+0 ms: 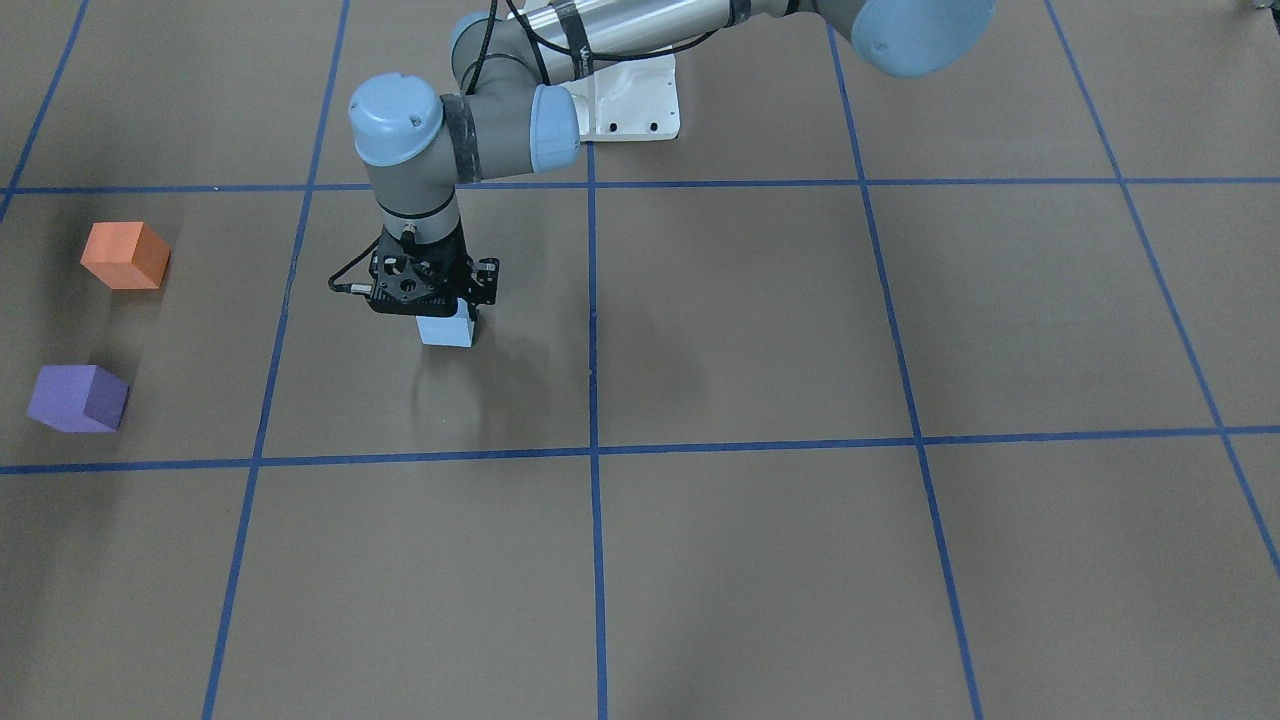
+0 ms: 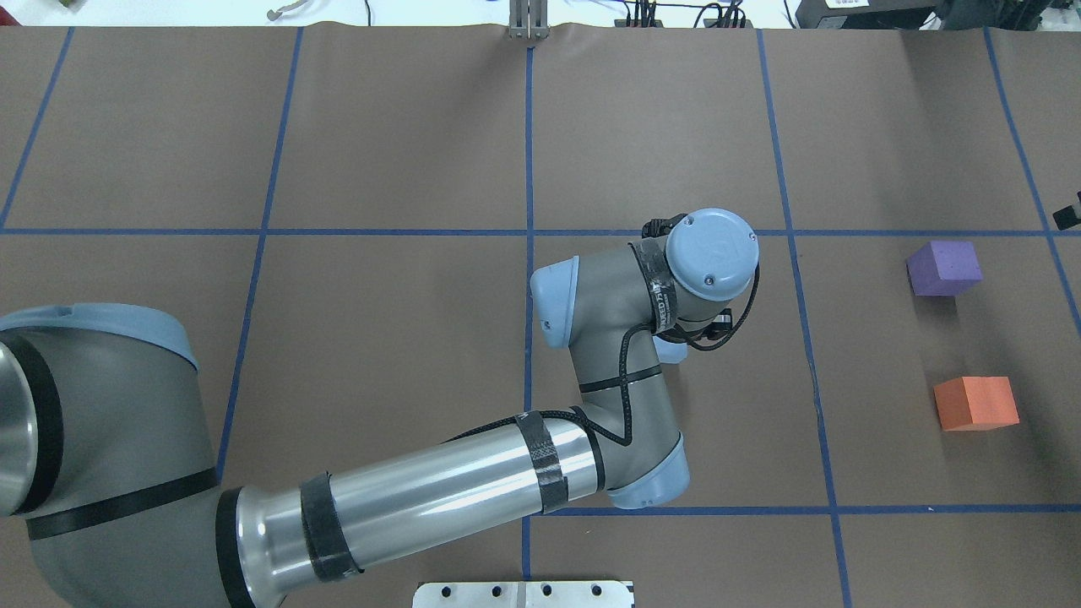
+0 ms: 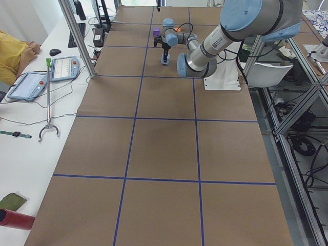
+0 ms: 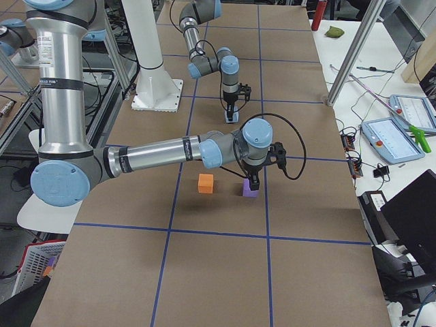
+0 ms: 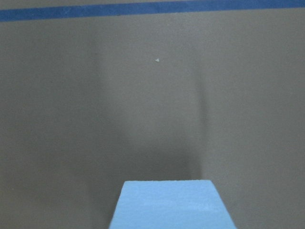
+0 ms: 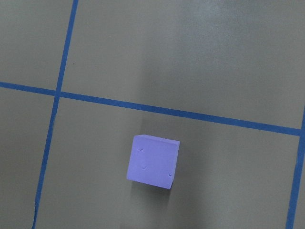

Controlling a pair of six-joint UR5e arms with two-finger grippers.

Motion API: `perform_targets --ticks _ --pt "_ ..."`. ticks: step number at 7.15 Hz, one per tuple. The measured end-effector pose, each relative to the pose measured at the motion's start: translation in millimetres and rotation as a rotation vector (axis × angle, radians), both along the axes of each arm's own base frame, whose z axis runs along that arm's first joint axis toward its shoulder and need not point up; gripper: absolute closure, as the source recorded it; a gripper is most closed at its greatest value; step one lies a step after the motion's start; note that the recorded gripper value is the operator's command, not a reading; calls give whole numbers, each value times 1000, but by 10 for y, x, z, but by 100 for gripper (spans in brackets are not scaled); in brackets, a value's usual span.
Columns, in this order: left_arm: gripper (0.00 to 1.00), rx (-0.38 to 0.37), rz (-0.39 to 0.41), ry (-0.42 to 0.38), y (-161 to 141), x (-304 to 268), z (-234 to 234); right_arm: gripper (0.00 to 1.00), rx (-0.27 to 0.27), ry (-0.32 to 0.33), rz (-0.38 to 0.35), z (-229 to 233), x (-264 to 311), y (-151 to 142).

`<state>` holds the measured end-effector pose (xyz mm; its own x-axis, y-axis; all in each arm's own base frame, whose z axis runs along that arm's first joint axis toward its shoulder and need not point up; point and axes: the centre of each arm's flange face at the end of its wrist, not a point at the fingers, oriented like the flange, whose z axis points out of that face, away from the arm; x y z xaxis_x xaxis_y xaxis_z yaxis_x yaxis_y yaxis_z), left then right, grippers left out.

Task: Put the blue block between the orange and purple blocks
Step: 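Carry the light blue cube with the left gripper toward the table center, then set the cube down mid-table with the left gripper while the right arm reaches in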

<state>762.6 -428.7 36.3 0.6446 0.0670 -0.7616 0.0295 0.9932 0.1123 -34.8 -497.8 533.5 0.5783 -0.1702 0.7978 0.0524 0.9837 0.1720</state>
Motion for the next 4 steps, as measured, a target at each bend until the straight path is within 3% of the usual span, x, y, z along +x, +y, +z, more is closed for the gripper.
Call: perform_targets --ticks 2,4 --pt "1 1 -12 13 -11 -5 -50 0 49 -13 -20 -44 -123 20" --pt "1 -7 -24 51 -210 -265 -229 0 2 -41 -28 -185 -519 30"
